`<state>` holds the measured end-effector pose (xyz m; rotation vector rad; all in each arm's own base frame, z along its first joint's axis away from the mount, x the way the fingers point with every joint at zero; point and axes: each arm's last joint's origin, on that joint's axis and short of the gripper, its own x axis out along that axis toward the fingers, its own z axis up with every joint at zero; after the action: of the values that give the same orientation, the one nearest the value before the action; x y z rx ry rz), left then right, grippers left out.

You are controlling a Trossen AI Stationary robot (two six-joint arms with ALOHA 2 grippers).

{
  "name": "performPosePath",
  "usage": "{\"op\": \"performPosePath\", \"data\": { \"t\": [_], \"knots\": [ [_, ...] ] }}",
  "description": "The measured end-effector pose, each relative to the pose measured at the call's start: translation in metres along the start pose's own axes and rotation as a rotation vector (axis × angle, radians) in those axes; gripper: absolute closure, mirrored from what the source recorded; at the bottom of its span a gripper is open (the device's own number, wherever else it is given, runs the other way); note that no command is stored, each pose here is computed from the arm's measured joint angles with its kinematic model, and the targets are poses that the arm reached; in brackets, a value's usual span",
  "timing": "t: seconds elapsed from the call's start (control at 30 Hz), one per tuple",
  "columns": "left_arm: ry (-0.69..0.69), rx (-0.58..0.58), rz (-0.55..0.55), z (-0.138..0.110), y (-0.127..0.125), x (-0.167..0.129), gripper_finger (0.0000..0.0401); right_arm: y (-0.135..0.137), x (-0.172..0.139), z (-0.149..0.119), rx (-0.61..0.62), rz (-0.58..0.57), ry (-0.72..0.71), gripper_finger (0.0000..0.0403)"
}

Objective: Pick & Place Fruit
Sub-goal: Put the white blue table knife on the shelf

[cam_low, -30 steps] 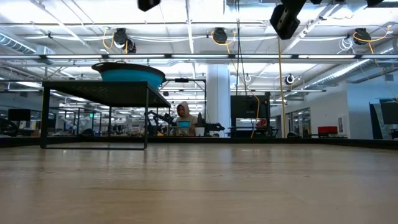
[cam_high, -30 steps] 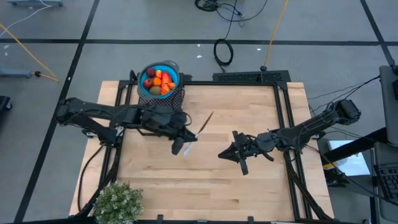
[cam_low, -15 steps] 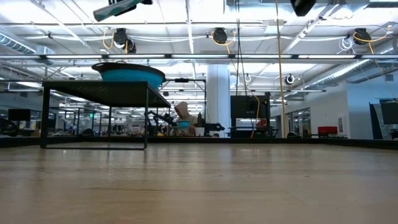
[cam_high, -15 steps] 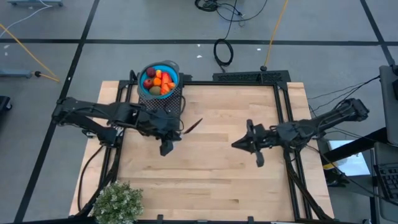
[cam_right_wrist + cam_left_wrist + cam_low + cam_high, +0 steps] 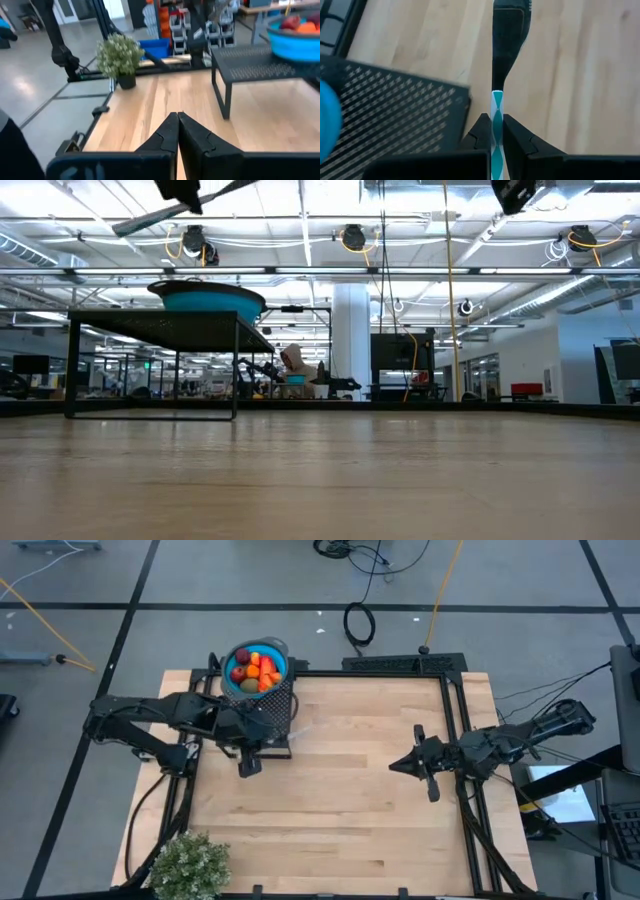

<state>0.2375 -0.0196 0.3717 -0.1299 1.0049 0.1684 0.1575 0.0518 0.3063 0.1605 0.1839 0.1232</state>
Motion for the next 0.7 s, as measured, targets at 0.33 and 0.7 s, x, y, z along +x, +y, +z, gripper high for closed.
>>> {"op": "performPosePath", "data": {
  "t": [0.33,0.7],
  "knots": [
    [0.114,0.098,0.069,-0.006,0.024,0.002,0.0384,-0.004,-0.018,0.001,-0.044,-0.004,-0.005,0.0402],
    [0.378,0.143,0.123,-0.002,0.048,0.041,0.038,-0.011,-0.042,0.002,-0.075,-0.049,-0.028,0.0403]
  ]
}}
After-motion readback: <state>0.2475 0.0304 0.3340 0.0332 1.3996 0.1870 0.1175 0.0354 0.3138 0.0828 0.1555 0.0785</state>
